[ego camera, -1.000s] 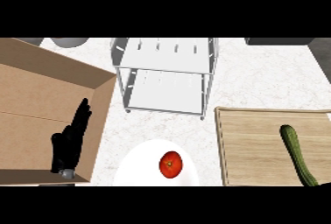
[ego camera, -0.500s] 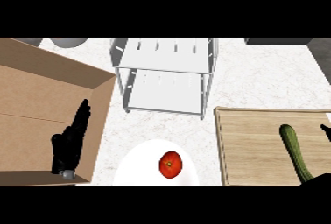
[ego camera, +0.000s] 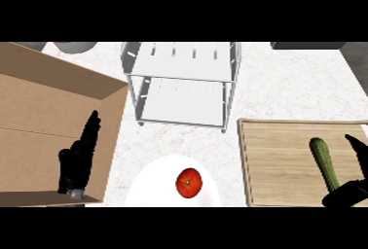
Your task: Pick the squash from the tray and place it in the tiered basket
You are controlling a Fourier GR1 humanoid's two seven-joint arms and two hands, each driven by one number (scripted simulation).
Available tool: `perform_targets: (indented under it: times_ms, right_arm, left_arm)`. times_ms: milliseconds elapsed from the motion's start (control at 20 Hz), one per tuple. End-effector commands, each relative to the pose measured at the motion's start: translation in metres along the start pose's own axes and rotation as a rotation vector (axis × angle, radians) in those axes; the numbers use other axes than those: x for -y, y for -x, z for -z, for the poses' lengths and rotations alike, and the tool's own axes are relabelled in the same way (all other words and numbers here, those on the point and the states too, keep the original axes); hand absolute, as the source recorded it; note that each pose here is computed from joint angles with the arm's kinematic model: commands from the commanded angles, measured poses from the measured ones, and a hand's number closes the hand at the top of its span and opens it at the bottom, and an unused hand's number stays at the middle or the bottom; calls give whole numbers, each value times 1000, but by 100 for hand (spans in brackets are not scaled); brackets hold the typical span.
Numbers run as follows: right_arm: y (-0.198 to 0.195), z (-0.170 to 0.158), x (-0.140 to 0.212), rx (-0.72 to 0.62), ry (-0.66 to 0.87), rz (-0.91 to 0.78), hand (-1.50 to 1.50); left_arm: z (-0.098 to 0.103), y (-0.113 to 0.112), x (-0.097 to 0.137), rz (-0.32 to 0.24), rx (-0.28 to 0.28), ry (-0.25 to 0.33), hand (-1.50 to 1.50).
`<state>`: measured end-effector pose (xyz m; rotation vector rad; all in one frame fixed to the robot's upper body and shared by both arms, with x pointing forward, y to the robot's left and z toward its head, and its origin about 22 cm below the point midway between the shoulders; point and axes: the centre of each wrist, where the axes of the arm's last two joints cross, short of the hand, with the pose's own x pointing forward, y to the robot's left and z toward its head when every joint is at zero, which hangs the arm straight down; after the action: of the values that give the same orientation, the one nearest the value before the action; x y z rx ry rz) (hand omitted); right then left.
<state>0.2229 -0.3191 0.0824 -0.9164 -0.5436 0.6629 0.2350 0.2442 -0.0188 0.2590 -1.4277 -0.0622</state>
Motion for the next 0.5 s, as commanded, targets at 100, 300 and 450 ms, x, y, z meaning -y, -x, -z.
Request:
perform_targets:
  times_ms: [100,300,450]
  right_arm:
    - [-10,9,-5,-44,-56,-38,-150]
    - [-2,16,-16,-66,-90,-24,-150]
    - [16,29,-15,-76,-109,-14,-150]
  left_arm:
    - [-18,29,8,-22,-140,16,0]
    - [-23,40,16,-14,-131,-15,0]
    - [-11,29,-7,-15,-136,-15,0]
